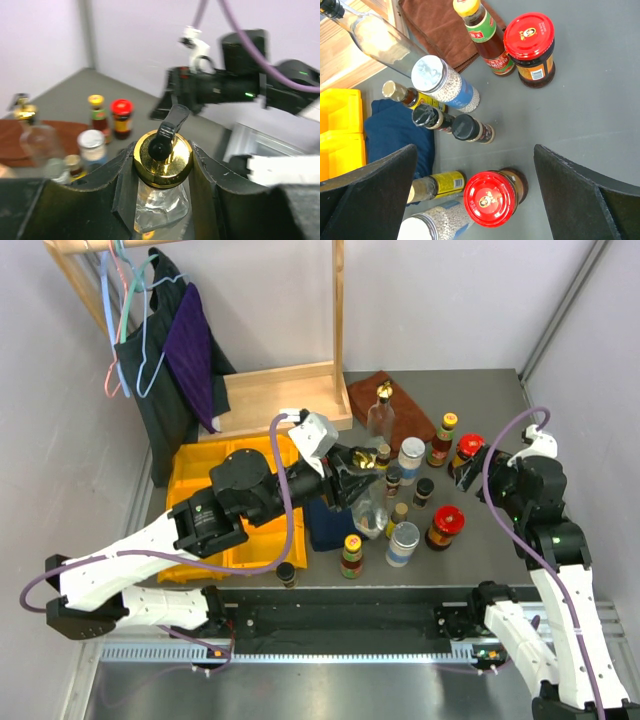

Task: Organize the condiment bottles
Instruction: Pick up the bottle from the center of the board, then place the bottle in the storage box.

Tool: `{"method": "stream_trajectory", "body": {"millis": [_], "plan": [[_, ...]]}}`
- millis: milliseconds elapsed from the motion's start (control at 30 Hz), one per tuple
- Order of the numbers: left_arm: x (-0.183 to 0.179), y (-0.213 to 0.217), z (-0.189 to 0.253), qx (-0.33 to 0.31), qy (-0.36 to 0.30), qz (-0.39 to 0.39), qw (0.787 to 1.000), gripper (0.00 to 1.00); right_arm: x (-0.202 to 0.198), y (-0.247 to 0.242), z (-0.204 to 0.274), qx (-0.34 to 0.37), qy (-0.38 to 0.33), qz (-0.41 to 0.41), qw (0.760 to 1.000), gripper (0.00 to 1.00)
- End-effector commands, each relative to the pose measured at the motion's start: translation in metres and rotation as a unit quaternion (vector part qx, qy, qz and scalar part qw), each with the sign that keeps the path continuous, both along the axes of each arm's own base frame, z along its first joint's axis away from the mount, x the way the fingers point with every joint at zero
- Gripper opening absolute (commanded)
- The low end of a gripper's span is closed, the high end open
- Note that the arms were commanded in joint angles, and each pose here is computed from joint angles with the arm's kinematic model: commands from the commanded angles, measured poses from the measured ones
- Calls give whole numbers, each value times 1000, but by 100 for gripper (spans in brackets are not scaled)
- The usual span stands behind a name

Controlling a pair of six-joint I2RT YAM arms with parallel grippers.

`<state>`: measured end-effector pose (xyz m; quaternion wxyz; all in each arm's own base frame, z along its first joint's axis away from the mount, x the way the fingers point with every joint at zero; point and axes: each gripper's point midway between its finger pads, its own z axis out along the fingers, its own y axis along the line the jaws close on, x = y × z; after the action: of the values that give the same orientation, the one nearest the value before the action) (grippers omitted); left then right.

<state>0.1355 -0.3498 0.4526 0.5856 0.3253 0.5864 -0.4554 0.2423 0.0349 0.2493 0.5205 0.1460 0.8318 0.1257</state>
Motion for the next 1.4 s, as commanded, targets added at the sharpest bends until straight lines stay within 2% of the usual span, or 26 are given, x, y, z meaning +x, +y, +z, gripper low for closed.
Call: {"method": "stream_trajectory", "body": {"millis": [0, 133, 300, 500, 633, 700, 800, 867, 1000, 1300, 1367], "plan": [[32, 53, 82, -111, -54, 137, 983, 0, 2, 0, 25, 4, -35, -3, 999, 99], [56, 78, 84, -119, -53, 229, 965, 0, 4, -1, 23, 1, -33, -5, 999, 99], [88, 115, 66, -97, -55, 368, 923, 0, 7, 1, 17, 2, -26, -2, 1000, 99], [120, 138, 45, -56, -54, 450, 889, 0, 13, 5, 12, 8, -20, 5, 1000, 99], [154, 147, 25, -38, -35, 453, 890, 0, 14, 5, 12, 8, -19, 5, 1000, 99], [171, 153, 17, -51, -8, 459, 887, 0, 15, 5, 11, 8, -18, 4, 1000, 99], [205, 180, 0, -43, 4, 497, 867, 0, 16, 5, 12, 7, -19, 5, 1000, 99], [217, 188, -13, -32, 17, 500, 865, 0, 15, 4, 12, 5, -18, 3, 1000, 99], [248, 223, -34, -31, 40, 537, 842, 0, 15, 2, 12, -1, -17, 1, 1000, 99], [280, 274, -65, -44, 41, 568, 821, 0, 14, 2, 10, -3, -14, 2, 1000, 99], [283, 275, -72, -41, 36, 561, 826, 0, 14, 2, 8, -4, -12, 3, 1000, 99]]}}
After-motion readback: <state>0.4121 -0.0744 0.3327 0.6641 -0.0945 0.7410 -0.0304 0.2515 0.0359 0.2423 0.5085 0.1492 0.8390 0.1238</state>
